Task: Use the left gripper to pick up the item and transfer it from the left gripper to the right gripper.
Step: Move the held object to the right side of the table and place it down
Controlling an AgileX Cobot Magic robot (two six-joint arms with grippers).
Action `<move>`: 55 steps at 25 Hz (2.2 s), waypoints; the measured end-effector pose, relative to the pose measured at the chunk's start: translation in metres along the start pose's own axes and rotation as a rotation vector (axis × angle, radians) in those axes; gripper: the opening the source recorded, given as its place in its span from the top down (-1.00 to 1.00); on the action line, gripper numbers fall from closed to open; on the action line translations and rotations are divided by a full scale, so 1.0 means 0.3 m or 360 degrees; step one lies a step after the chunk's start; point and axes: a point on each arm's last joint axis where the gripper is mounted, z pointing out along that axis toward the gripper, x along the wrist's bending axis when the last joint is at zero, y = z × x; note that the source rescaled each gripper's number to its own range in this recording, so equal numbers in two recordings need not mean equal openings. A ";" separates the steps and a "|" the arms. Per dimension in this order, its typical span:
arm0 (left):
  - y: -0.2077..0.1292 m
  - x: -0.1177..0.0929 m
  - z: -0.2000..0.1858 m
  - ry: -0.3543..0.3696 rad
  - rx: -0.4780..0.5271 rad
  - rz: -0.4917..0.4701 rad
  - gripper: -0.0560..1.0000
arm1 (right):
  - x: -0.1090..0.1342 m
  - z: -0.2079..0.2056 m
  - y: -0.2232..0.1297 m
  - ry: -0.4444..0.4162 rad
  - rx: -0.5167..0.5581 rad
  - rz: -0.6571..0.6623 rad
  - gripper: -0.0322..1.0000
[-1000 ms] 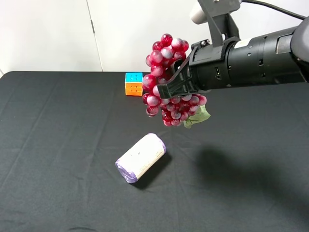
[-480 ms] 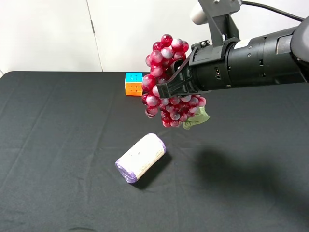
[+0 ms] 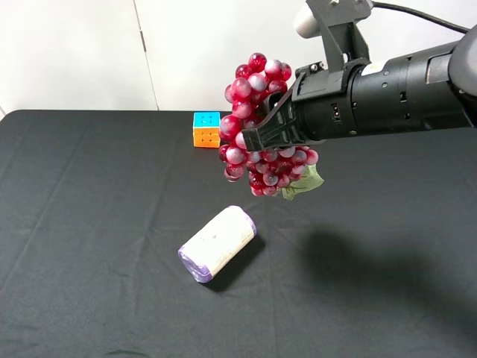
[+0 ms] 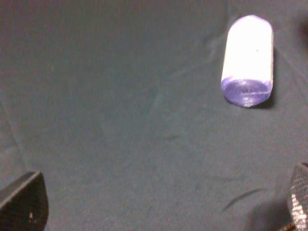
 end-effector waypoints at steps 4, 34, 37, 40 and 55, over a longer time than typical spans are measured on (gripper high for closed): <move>-0.001 0.000 -0.001 0.0001 -0.0008 0.0003 -0.99 | 0.000 0.000 0.000 0.0000 0.0000 0.0000 0.90; -0.002 -0.030 0.000 0.0845 -0.0068 -0.0591 -0.98 | -0.040 -0.010 0.010 0.0039 0.0114 0.0178 0.90; -0.002 -0.030 0.000 0.0845 -0.0068 -0.0591 -0.98 | -0.103 -0.030 0.044 0.0009 0.0148 0.0264 0.90; -0.002 -0.030 0.000 0.0845 -0.0068 -0.0591 -0.97 | -0.179 -0.058 0.067 -0.0061 0.0206 0.0327 0.90; -0.002 -0.030 0.000 0.0845 -0.0066 -0.0591 -0.97 | -0.459 0.016 0.006 -0.0359 0.0909 0.0484 0.93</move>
